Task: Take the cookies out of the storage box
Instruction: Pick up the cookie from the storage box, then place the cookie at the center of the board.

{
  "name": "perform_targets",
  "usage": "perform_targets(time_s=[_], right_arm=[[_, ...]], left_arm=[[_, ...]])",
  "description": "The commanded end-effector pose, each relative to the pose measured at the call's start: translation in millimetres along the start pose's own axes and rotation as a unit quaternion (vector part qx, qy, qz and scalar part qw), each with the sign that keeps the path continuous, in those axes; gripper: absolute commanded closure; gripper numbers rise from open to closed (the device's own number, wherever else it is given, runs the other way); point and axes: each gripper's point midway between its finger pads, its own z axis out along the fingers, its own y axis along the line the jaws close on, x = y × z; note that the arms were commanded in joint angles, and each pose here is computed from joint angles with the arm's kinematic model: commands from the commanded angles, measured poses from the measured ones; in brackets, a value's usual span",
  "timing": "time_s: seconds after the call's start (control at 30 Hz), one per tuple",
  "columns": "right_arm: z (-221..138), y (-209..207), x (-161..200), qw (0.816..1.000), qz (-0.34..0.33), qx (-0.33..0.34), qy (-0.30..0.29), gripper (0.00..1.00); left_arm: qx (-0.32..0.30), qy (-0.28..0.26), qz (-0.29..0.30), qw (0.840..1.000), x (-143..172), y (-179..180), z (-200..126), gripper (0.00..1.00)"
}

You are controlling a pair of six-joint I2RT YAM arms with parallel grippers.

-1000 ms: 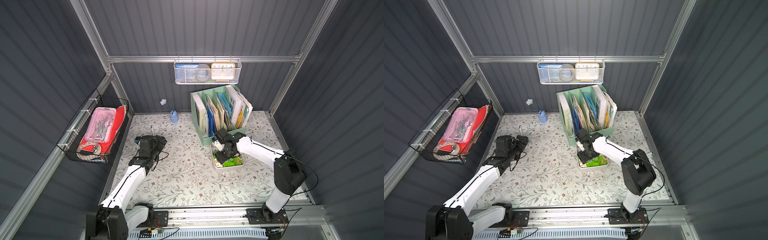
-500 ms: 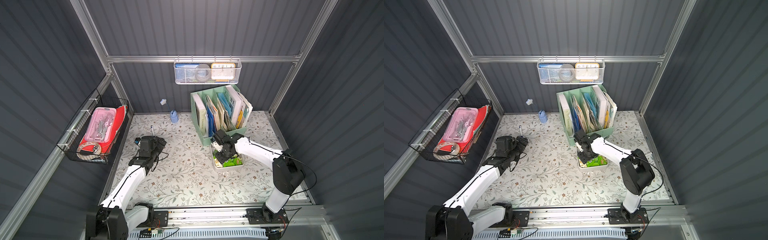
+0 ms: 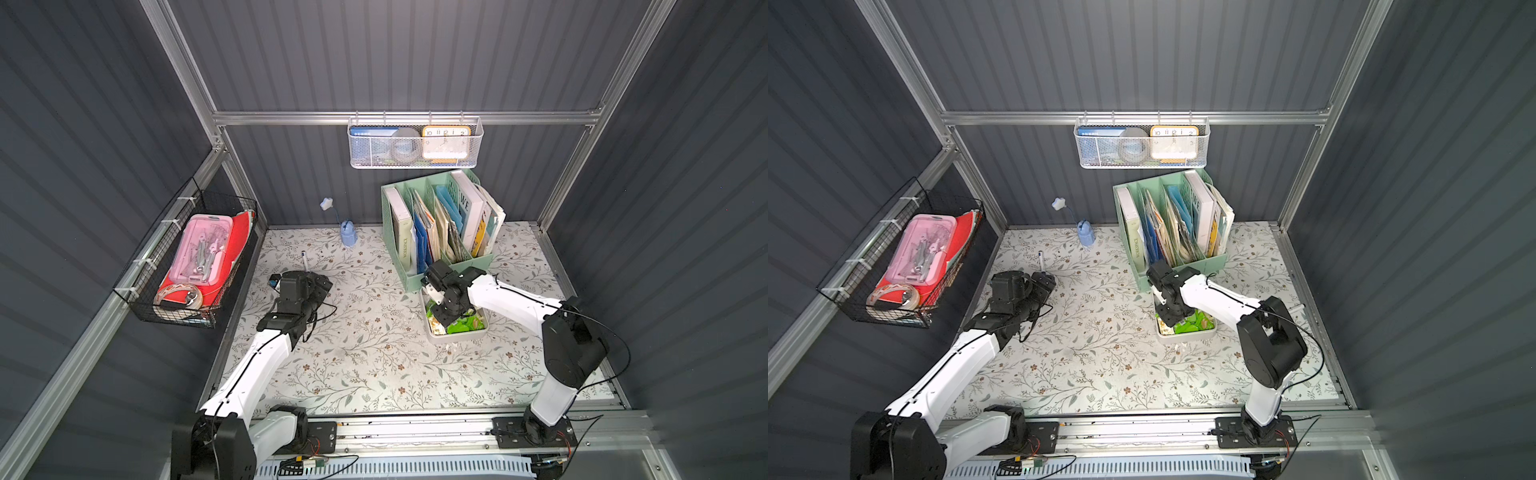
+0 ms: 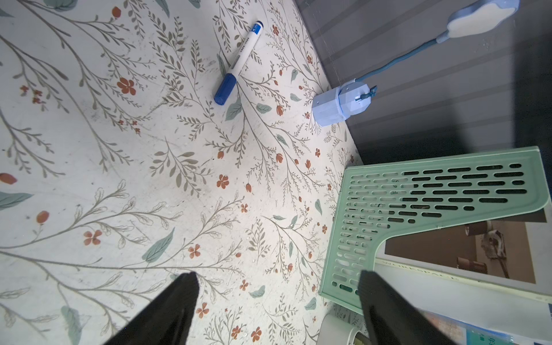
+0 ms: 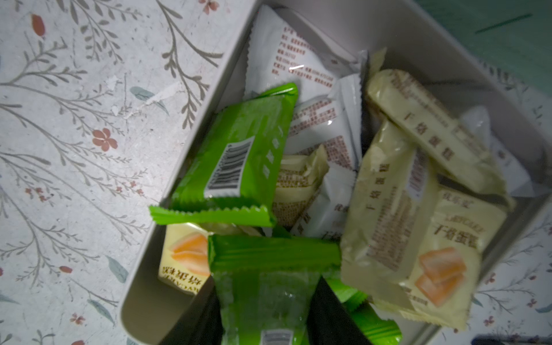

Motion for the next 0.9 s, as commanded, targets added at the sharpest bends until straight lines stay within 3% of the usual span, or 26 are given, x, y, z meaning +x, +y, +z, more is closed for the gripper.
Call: perform_targets(time_s=[0.0,0.27,0.53,0.7,0.87], right_arm=[[-11,-1,-1,1.0,0.006,0.002,-0.008,0.56],[-57,4,-15,0.995,0.056,-0.035,-0.082,0.62],[-101,59,-44,0.964,0.146,-0.129,-0.183,0.67],[-101,101,-71,0.948,0.191,-0.15,-0.207,0.68],[-78,143,-93,0.946,0.222,-0.163,-0.173,0.71]], left_arm=[[-0.003,-0.011,-0.004,1.0,-6,-3,-7,0.09],[-0.028,-0.027,-0.009,0.999,-11,7,-11,0.09],[-0.078,-0.045,-0.028,0.996,-14,31,-17,0.1],[-0.108,-0.057,-0.045,0.992,-14,47,-20,0.11],[-0.129,-0.081,-0.048,0.987,-25,54,-29,0.11]])
